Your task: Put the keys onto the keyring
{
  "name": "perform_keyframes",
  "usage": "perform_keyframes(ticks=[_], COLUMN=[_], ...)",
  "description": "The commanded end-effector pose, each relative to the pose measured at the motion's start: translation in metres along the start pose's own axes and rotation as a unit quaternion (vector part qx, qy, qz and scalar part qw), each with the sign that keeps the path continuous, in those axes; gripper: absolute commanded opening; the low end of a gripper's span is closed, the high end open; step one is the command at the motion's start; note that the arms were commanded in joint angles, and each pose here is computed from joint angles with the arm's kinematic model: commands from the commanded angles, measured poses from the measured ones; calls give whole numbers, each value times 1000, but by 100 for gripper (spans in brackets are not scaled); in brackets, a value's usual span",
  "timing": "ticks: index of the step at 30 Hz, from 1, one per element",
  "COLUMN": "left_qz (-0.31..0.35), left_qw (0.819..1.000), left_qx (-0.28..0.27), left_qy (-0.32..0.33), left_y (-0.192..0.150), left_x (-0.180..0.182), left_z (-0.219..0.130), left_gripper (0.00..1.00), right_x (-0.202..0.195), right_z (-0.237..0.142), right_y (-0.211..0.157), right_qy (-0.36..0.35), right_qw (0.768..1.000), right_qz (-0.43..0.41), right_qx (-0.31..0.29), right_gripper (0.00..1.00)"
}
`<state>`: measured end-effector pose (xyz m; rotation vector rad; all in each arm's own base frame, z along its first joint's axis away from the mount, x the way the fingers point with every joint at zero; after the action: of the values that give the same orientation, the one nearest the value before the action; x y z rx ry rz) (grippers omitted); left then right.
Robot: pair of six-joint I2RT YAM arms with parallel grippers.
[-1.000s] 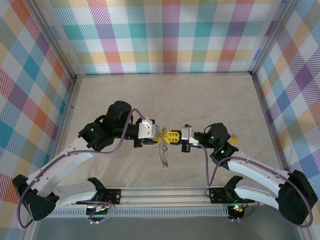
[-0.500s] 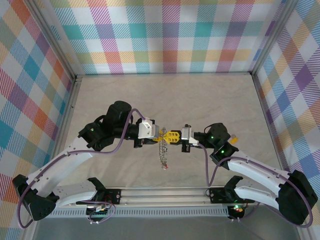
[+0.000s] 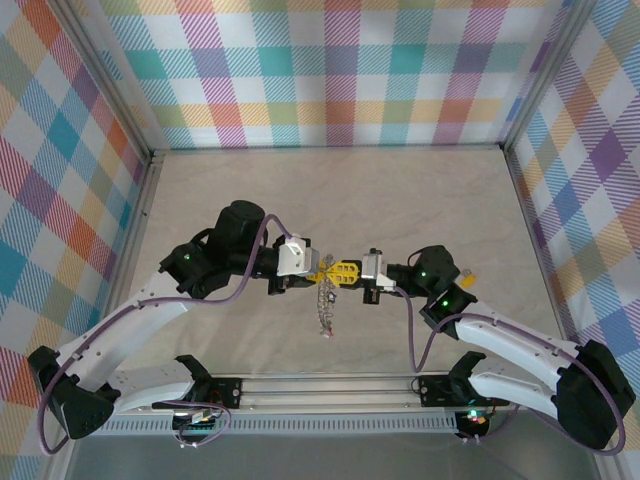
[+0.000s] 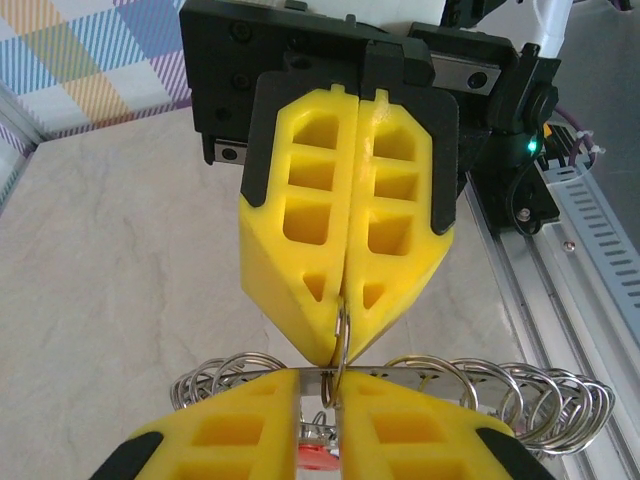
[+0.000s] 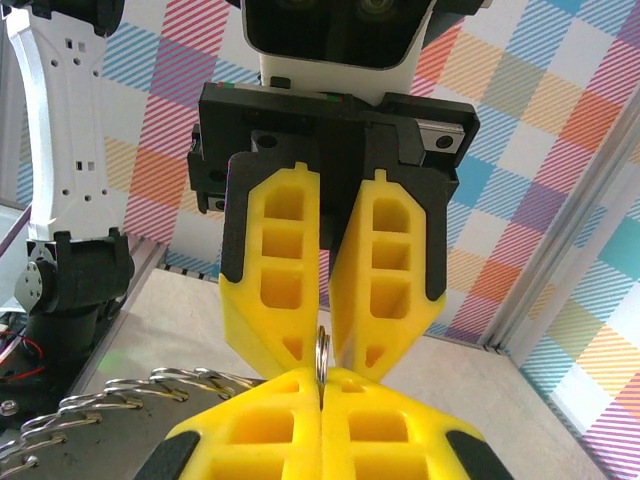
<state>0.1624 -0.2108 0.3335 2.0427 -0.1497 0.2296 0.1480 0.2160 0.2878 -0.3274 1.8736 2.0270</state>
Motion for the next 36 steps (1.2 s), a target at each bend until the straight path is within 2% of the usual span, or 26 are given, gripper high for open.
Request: perform_keyframes(ticks=[1,11,17,20,22,27,36], left_qz=[21,20,15,6,2,3,-1], left_qw=[999,999,999,1000,1000,1000,1000], left_qx=[-35,-30,-25,-10,-3,-1,4], left_qy=[-11,-13,-15,-13,-12,-13,-26], left_y=[16,14,12,10,10,9,5], left_x=[4,3,4,6,8,8,7], left_z=[-2,-2,0,2,3,4,8], left_gripper=[18,21,17,10,10,16,15], right_x=[1,1,0,-1,-1,0,-3], right_z=[2,3,3,3,3,4,6], right_y=[0,-3,-3,-3,-4,-10,-8], right_qy=[3,2,2,1,4,6,4], right_qw=[1000,1000,1000,1000,1000,999,999], right_qz=[-11,-8,-2,0,1,14,12], right_qx=[-2,2,9,15,21,44,40], right_gripper=[0,0,0,0,0,0,0])
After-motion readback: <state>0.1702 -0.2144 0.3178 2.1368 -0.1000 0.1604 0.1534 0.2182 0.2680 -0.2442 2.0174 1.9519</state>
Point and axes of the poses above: each hand's point on the last joint's axis, 136 mm out from that joint toward the fingers, its own z axis out along the fingers, its own x axis along the line the jaws close on, y = z × x, the point moved 9 cm from there along -z, back along the fingers, and after that the axes turned 2 degrees about -z, right-handed, at the moved point
